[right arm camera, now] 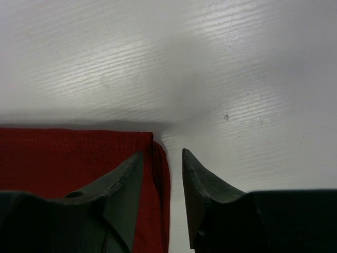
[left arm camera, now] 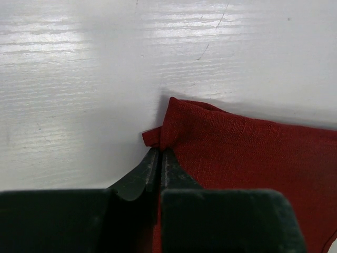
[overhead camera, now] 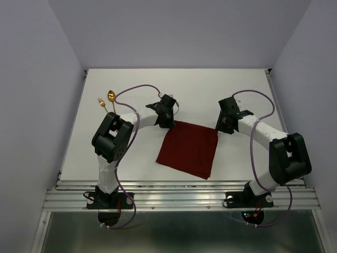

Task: Fold the napkin into a case and place the utensils inside
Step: Move the lower triangle-folded napkin to the center of the board.

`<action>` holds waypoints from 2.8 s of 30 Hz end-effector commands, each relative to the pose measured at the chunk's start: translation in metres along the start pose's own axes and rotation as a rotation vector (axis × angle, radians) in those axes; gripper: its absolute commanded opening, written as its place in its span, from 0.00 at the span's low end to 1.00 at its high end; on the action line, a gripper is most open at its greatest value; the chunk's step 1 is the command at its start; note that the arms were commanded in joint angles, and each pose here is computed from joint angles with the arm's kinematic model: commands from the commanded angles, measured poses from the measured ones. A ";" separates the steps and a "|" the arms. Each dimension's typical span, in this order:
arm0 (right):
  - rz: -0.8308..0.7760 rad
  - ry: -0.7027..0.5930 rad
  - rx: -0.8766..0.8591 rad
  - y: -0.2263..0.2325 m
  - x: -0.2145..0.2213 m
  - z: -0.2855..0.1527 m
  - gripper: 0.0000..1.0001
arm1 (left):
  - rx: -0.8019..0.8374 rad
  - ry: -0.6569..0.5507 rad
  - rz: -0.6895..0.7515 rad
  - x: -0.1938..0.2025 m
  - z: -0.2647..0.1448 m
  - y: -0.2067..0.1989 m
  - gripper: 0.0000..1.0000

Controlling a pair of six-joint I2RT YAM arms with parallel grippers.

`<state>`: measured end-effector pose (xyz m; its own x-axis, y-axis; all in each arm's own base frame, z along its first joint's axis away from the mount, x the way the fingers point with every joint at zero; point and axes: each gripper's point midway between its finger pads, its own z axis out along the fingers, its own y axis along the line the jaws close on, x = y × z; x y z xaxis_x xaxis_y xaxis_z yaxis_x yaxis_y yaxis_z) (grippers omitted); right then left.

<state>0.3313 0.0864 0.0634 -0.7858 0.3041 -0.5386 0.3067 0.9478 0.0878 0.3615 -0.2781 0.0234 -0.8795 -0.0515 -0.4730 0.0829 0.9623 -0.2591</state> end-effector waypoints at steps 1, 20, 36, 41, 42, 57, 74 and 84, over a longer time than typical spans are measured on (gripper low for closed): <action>0.015 -0.002 -0.064 0.004 -0.002 -0.002 0.43 | -0.007 0.017 0.021 0.002 0.001 0.000 0.00; 0.043 0.132 -0.257 0.022 0.032 0.018 0.29 | 0.044 0.019 0.031 0.000 -0.004 -0.009 0.00; 0.062 0.054 -0.222 0.013 0.013 -0.007 0.49 | 0.044 0.022 0.004 0.004 -0.004 -0.002 0.00; 0.077 0.144 -0.304 0.019 0.044 -0.011 0.48 | 0.052 0.020 -0.014 0.006 -0.005 0.000 0.00; 0.080 0.152 -0.310 0.018 0.048 -0.010 0.48 | 0.051 0.022 -0.015 0.006 -0.004 0.001 0.00; 0.083 0.168 -0.247 0.011 0.059 0.018 0.13 | 0.054 0.020 -0.039 0.003 -0.003 0.004 0.00; 0.018 0.007 -0.174 0.047 -0.049 0.061 0.43 | 0.060 -0.081 -0.161 -0.060 -0.010 0.025 0.23; 0.042 0.020 -0.197 0.022 -0.019 0.006 0.54 | 0.051 -0.159 -0.174 -0.069 -0.050 0.029 0.40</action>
<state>0.3901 0.1098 0.0609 -0.7812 0.3356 -0.5263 0.2211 0.9373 0.2695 0.4014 -0.2376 0.0389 -0.8570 -0.2284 -0.4618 -0.0563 0.9325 -0.3567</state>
